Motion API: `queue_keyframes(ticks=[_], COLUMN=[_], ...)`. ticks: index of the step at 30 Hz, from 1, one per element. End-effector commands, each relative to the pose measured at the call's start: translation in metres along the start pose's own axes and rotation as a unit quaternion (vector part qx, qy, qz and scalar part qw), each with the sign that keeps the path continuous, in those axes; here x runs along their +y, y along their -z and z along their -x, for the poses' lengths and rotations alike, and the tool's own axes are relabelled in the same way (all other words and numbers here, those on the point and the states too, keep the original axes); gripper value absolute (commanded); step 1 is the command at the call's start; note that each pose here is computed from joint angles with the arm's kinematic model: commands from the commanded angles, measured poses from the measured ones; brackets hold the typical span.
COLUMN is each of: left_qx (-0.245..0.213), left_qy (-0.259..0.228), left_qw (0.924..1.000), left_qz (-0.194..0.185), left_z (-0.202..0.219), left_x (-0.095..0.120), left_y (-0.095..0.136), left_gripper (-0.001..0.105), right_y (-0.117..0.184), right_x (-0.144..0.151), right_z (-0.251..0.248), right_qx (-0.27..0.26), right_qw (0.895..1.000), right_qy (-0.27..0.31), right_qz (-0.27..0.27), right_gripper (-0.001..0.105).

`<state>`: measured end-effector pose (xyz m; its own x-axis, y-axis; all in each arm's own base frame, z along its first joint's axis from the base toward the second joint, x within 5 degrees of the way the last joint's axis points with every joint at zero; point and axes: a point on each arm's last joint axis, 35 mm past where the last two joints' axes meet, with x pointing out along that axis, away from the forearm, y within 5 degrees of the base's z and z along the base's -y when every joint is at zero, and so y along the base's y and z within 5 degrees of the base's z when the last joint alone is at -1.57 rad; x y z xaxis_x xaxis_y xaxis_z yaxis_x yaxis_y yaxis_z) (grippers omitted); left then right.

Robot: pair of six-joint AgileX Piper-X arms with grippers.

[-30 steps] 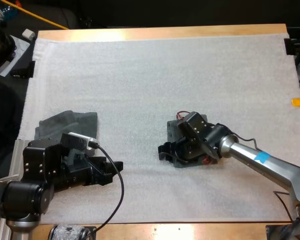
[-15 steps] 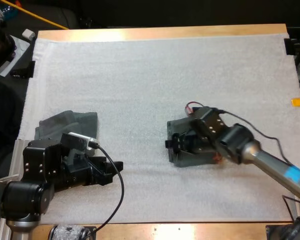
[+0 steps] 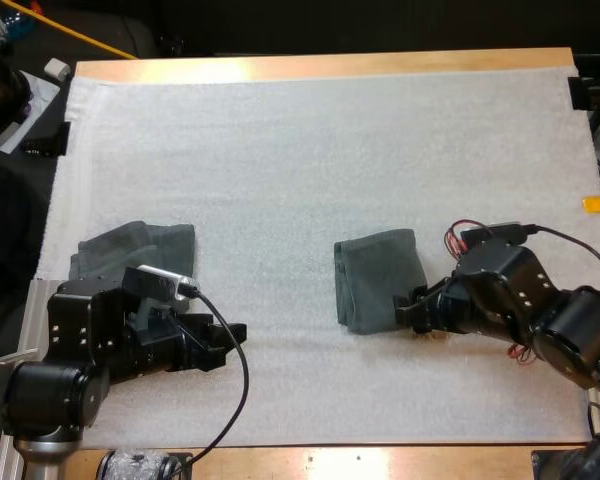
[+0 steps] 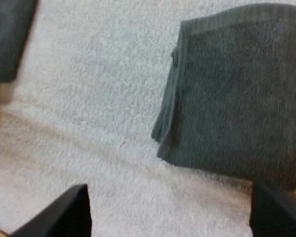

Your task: Pick towel from pile, fold and stack

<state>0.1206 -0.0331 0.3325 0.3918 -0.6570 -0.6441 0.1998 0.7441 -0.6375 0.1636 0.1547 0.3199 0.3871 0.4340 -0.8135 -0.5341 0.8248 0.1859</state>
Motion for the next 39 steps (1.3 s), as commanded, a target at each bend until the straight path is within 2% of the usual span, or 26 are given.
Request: queue_keyframes(ticks=[1,7,12,14,17,20,22,24,30,39], left_qx=[0.001,0.005,0.005,-0.002,-0.015,-0.013,-0.001,-0.001,0.042,0.094], left_qy=[0.007,0.005,0.004,0.003,0.005,0.009,0.017,0.012,0.020,0.045], left_qw=[1.0000,1.0000,1.0000,1.0000,0.9999,0.9999,0.9998,0.9999,0.9989,0.9945], left_qz=[-0.003,0.001,0.001,-0.001,-0.002,0.005,0.009,0.006,0.009,0.001], left_z=[-0.001,-0.006,-0.009,-0.010,-0.012,-0.019,-0.033,-0.027,-0.056,-0.129], left_x=[0.000,0.004,0.007,0.007,0.007,0.008,0.010,0.011,0.016,0.006], left_y=[0.000,0.001,0.001,-0.001,-0.007,-0.016,-0.027,-0.021,-0.033,-0.050], left_gripper=[0.058,0.058,0.059,0.061,0.071,0.071,0.071,0.071,0.071,0.071], right_y=[0.002,0.025,0.043,0.046,0.049,0.051,0.050,0.049,0.050,0.053], right_x=[-0.001,-0.004,-0.009,-0.010,-0.012,-0.012,-0.013,-0.013,-0.013,-0.014], right_z=[0.006,0.053,0.079,0.085,0.089,0.090,0.090,0.089,0.088,0.089], right_qx=[0.000,-0.024,-0.040,-0.047,-0.056,-0.054,-0.057,-0.060,-0.054,-0.045], right_qw=[1.000,1.000,0.999,0.998,0.997,0.997,0.997,0.997,0.997,0.997], right_qy=[0.003,0.000,0.020,0.033,0.046,0.054,0.057,0.054,0.056,0.058], right_qz=[0.005,0.002,-0.001,-0.001,-0.001,-0.001,-0.003,0.002,0.005,0.006], right_gripper=[0.065,0.065,0.065,0.065,0.065,0.065,0.065,0.065,0.065,0.066])
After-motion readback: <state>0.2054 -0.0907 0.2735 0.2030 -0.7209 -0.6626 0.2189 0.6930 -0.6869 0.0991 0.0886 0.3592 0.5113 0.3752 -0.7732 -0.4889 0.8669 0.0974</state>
